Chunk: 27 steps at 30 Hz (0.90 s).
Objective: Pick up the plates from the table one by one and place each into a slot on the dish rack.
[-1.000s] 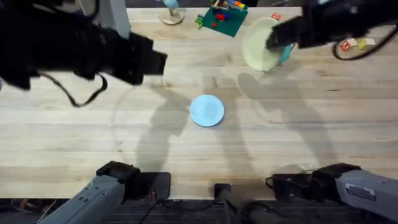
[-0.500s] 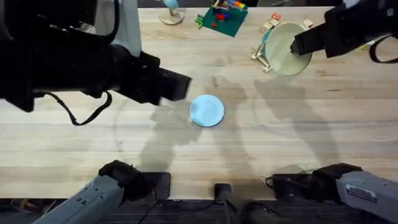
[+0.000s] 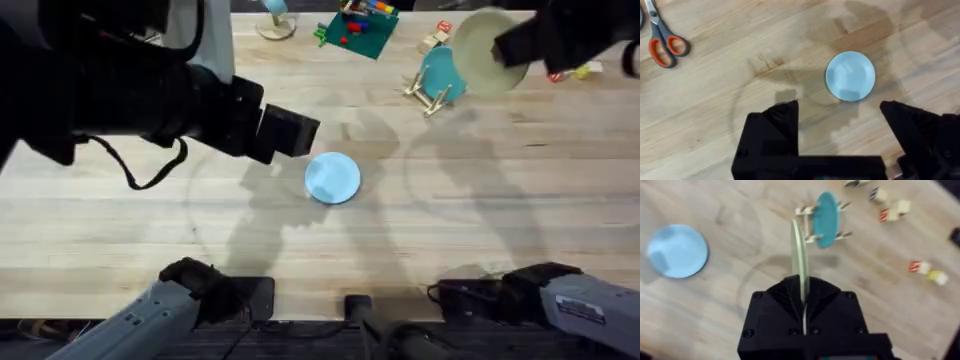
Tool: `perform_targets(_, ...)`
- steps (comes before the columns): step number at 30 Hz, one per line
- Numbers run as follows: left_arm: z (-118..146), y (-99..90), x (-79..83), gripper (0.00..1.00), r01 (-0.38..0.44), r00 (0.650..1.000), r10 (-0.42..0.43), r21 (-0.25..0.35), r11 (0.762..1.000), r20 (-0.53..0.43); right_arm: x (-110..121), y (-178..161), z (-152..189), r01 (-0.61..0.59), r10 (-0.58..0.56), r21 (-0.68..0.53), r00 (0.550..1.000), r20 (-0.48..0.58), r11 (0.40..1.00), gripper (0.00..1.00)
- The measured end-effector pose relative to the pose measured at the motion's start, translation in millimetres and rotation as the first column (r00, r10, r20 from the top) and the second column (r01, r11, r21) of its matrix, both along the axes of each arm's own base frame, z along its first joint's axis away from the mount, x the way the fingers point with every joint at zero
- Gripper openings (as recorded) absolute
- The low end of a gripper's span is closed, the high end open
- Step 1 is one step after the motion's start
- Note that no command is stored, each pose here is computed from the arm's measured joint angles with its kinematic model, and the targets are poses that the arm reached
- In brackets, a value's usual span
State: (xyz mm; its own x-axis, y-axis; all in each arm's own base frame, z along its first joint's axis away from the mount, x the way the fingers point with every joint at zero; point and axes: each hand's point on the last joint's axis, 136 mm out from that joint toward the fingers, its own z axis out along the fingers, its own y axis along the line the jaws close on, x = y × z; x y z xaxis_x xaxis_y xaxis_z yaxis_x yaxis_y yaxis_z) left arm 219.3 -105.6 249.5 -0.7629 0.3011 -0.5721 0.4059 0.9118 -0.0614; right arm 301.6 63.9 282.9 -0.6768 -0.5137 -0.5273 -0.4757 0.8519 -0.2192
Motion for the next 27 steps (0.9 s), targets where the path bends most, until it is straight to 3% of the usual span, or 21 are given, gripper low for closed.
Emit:
perform_targets(5,0.0,0.0,-0.1,0.993,0.0,1.0,0.0,0.0,1.0,0.0,21.2,-5.7,18.1,-0.012,0.014,-0.047,0.999,0.05,0.999,0.031)
perform_targets(14,-0.1,0.1,-0.1,0.995,0.0,1.0,0.0,0.0,1.0,0.0,60.8,-27.0,20.2,0.031,-0.026,-0.078,0.997,0.068,0.996,0.031)
perform_targets(27,-0.2,0.1,-0.1,0.993,0.0,1.0,0.0,0.001,1.0,-0.001,68.3,-34.7,15.4,0.012,-0.009,-0.059,0.998,0.055,0.998,0.031)
